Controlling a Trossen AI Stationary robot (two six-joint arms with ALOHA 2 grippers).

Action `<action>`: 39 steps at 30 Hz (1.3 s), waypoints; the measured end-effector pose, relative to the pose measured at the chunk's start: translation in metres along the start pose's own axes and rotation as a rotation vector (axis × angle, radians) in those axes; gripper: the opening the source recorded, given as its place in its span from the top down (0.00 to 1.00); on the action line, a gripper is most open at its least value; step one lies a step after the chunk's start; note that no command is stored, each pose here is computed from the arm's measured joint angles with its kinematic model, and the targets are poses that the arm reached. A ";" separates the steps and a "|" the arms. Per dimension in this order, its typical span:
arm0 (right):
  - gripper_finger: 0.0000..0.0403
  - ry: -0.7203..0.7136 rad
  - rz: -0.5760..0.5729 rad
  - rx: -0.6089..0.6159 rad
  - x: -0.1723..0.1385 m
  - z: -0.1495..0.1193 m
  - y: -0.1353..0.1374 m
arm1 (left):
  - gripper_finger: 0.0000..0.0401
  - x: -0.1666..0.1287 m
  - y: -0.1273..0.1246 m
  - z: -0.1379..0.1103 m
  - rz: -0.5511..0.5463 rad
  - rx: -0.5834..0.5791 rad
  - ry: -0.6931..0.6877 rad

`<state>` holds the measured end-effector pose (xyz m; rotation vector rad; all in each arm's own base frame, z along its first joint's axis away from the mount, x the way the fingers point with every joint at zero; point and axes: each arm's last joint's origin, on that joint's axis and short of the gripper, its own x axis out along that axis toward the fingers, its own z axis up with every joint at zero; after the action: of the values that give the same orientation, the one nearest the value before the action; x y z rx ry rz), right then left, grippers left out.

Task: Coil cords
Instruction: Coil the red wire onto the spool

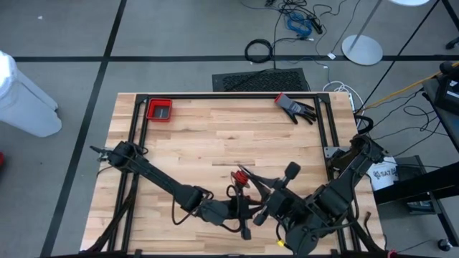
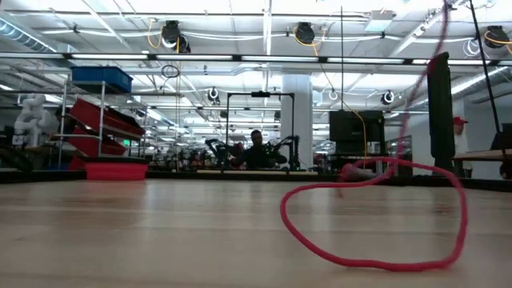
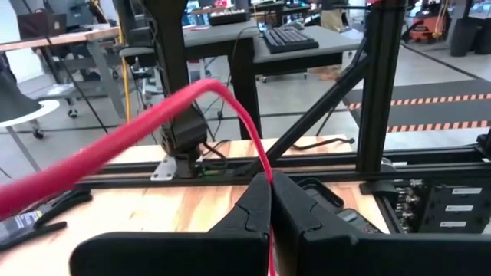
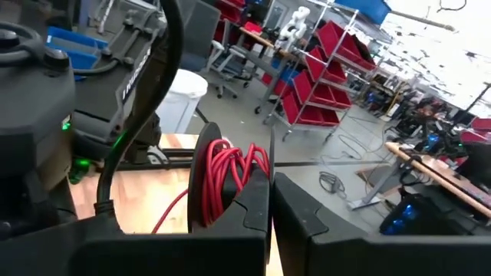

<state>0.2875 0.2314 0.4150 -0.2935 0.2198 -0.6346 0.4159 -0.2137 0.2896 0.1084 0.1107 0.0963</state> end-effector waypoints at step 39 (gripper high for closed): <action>1.00 -0.040 0.018 -0.006 -0.029 -0.007 0.013 | 1.00 -0.011 -0.017 -0.001 -0.054 0.015 0.011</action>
<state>0.2698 0.2577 0.4071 -0.3088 0.1861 -0.6096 0.4064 -0.2313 0.2878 0.1196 0.1252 0.0424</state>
